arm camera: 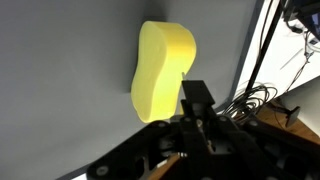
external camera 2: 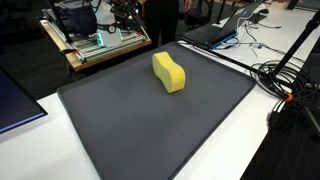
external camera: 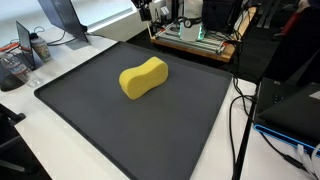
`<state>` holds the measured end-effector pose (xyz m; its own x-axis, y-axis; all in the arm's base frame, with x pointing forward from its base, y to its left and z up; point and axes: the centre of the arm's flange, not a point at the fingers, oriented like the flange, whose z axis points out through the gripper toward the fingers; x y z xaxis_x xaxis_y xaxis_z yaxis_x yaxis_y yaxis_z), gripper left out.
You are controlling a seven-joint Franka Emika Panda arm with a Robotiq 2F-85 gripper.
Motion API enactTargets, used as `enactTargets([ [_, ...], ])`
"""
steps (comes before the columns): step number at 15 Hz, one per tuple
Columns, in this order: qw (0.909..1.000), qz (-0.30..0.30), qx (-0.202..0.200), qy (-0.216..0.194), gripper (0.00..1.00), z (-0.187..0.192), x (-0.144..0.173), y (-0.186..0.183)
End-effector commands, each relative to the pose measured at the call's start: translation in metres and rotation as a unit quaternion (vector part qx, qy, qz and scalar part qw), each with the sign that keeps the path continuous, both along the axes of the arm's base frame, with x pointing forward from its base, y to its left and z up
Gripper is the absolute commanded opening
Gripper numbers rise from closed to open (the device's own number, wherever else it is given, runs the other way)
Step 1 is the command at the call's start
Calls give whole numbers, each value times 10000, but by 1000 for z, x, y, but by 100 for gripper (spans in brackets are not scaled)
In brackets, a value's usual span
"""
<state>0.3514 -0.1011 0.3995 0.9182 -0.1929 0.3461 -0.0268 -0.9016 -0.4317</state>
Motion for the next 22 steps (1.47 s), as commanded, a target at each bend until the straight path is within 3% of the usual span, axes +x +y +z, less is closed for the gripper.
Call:
enactTargets([
  [1, 10000, 59, -56, -44, 12, 4, 2, 5],
  [5, 9999, 68, -81, -66, 12, 6, 2, 6],
  [6, 9999, 66, -81, -66, 3, 6, 2, 6],
  [13, 9941, 928, -552, -49, 3, 6, 27, 87],
  [18, 9842, 1251, -1249, -132, 3, 14, 60, 121],
  [22, 9701, 1374, -1996, -148, 3, 29, 101, 128],
])
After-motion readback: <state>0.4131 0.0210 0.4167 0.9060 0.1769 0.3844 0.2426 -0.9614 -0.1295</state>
